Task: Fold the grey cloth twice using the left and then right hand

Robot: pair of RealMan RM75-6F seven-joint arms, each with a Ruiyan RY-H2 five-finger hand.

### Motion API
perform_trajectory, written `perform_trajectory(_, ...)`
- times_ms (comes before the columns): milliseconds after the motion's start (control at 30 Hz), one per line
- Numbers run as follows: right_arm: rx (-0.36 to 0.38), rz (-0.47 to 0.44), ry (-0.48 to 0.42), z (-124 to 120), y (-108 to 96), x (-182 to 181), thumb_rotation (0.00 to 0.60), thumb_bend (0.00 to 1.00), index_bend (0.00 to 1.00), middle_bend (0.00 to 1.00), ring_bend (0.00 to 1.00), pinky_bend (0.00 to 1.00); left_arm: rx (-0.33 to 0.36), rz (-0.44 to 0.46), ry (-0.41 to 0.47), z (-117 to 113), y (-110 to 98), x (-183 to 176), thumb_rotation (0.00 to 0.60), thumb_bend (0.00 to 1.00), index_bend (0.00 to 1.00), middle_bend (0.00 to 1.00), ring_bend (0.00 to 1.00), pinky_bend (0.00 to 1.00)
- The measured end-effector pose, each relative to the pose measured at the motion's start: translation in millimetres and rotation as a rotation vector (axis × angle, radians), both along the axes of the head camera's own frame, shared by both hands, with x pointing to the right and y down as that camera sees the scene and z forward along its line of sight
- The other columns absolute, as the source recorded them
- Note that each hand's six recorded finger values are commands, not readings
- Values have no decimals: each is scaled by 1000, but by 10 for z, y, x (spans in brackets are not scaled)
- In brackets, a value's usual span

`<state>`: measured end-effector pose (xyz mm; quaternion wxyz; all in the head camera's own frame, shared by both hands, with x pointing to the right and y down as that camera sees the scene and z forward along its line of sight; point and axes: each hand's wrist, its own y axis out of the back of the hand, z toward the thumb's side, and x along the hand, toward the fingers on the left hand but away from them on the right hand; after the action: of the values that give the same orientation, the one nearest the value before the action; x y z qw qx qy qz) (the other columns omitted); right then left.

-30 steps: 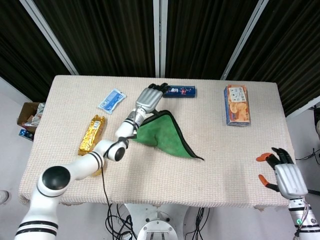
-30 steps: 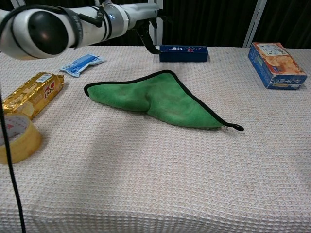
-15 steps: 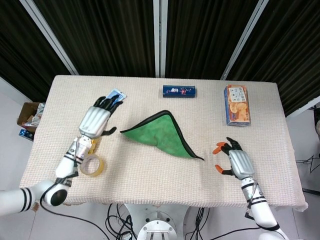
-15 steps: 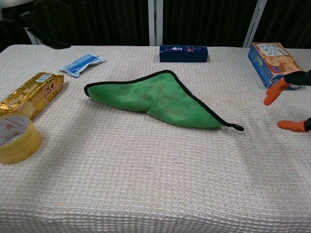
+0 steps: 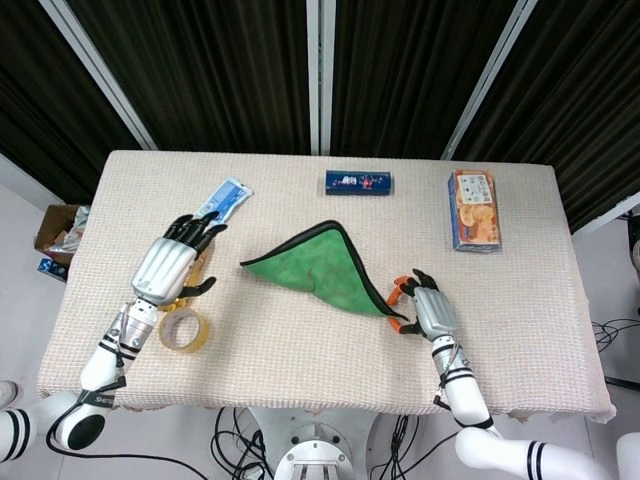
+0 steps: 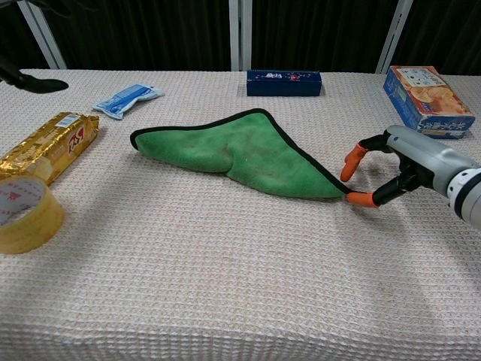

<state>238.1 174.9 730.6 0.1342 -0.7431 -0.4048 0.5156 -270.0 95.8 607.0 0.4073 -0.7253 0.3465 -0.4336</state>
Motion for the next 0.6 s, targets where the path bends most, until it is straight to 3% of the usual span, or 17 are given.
perform_trajectory(333,40,23,-12,126,-53,-142,600,300,672,292,10,53,-25,-22,48,18,0,-55,600,207,156,61,144,120)
perform_trajectory(600,76,32,55,127,-75,56,600,322,690,303,10,53,-29,-27,52,15,16,-109,600,208,156,61,144,120)
